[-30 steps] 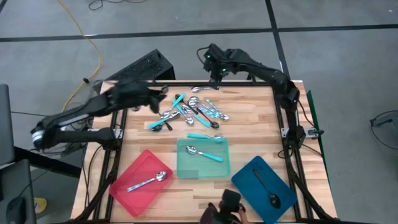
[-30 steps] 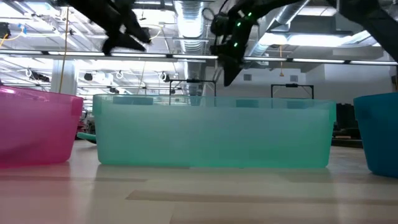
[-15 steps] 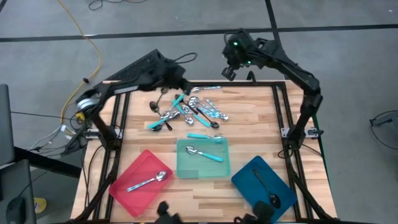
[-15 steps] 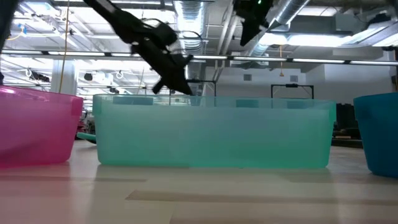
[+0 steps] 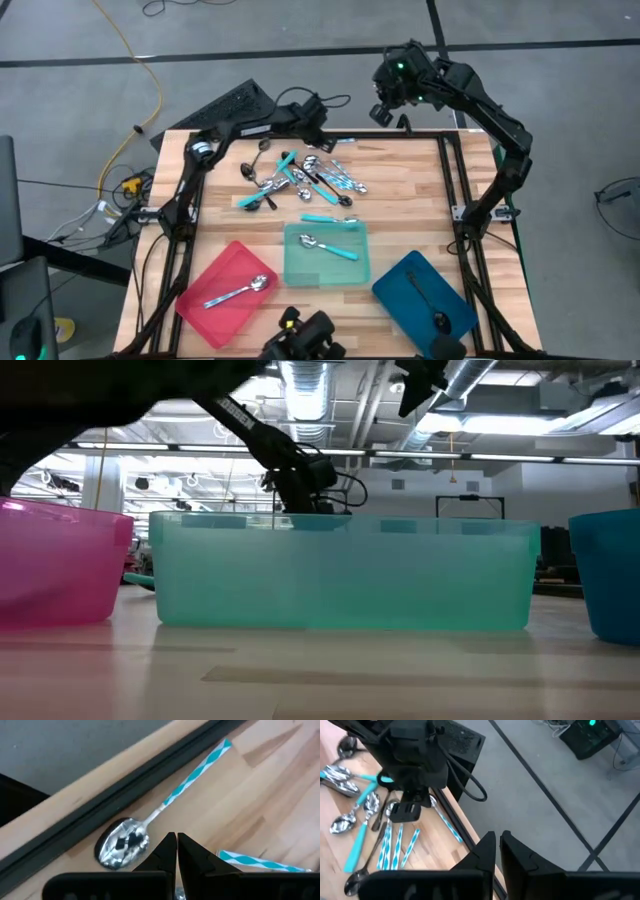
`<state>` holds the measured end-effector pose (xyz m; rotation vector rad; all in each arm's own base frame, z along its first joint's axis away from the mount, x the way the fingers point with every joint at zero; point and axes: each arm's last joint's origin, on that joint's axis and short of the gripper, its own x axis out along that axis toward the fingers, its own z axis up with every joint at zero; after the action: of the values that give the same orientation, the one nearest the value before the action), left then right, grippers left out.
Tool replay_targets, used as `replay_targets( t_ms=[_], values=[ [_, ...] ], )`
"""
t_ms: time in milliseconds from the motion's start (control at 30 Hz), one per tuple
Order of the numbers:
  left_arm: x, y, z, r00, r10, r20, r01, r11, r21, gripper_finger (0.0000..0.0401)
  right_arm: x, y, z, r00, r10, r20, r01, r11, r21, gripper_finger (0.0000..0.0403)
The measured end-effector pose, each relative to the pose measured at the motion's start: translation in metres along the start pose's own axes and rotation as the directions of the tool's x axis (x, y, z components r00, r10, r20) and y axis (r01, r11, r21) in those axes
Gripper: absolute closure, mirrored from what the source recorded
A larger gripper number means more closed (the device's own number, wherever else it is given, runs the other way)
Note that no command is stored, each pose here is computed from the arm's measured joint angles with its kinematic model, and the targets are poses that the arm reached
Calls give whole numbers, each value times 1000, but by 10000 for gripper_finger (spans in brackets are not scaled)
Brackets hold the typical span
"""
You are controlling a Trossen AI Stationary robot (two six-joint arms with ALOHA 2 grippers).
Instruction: Sort silverware by color (type)
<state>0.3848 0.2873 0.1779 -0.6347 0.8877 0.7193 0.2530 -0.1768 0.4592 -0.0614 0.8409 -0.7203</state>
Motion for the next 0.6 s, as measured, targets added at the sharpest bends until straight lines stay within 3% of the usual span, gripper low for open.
replay_targets(
  t_ms=[400, 600],
  values=[
    [7, 19, -1, 990, 137, -18, -138, 989, -46, 401, -1, 6, 0, 1000, 20, -11, -20, 1000, -18, 354],
    [30, 32, -9, 988, 101, -116, -114, 988, -107, 401, -1, 6, -1, 1000, 22, -11, -22, 1000, -18, 354]
  ],
)
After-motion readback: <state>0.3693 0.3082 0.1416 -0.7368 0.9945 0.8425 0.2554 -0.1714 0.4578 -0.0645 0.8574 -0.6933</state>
